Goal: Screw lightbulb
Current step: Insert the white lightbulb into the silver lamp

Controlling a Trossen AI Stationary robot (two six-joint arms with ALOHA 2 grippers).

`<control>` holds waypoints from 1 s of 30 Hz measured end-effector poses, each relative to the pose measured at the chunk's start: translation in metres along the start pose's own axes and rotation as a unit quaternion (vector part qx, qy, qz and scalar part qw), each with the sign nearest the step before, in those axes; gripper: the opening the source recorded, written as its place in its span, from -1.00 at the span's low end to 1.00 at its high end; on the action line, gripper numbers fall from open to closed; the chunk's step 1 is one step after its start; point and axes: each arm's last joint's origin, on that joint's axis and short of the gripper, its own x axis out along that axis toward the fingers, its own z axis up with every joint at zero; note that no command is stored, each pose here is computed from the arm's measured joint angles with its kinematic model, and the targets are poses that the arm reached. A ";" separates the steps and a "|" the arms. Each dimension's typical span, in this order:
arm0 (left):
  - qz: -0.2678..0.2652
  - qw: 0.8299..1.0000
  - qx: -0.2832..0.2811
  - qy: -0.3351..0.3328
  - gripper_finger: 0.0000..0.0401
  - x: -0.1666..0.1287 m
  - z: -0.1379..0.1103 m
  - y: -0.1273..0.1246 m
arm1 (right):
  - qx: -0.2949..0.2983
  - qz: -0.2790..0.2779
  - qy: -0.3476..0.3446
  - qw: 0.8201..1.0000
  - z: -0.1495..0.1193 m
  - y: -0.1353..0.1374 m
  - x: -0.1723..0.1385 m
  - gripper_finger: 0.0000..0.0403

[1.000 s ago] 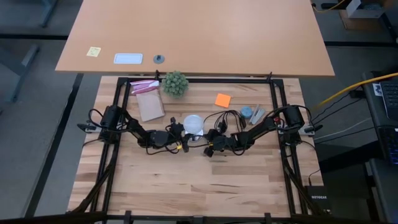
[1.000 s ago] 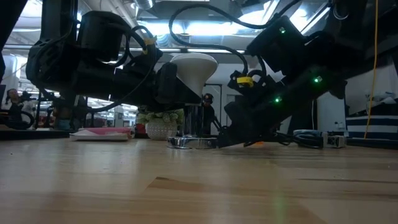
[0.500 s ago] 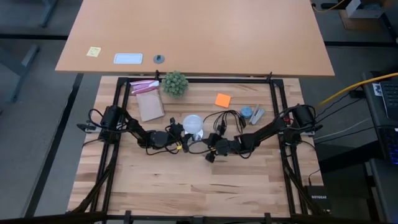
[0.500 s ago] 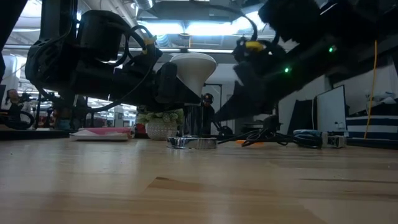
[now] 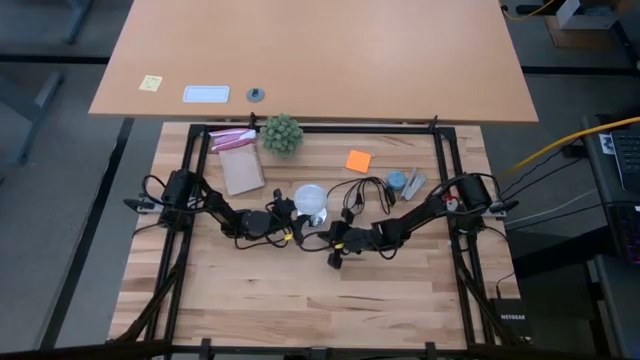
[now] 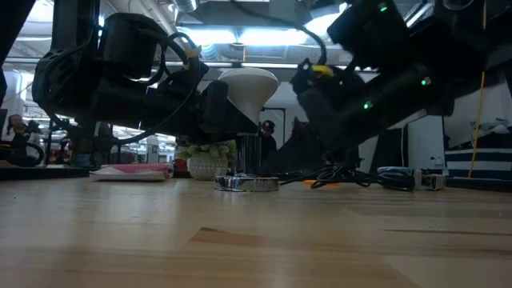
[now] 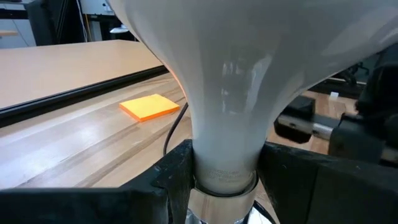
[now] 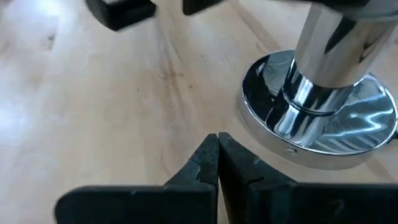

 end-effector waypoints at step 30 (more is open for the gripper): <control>0.001 1.000 0.001 0.000 -0.24 0.000 0.000 0.000 | -0.030 -0.217 0.048 0.974 0.004 -0.037 0.013 -0.96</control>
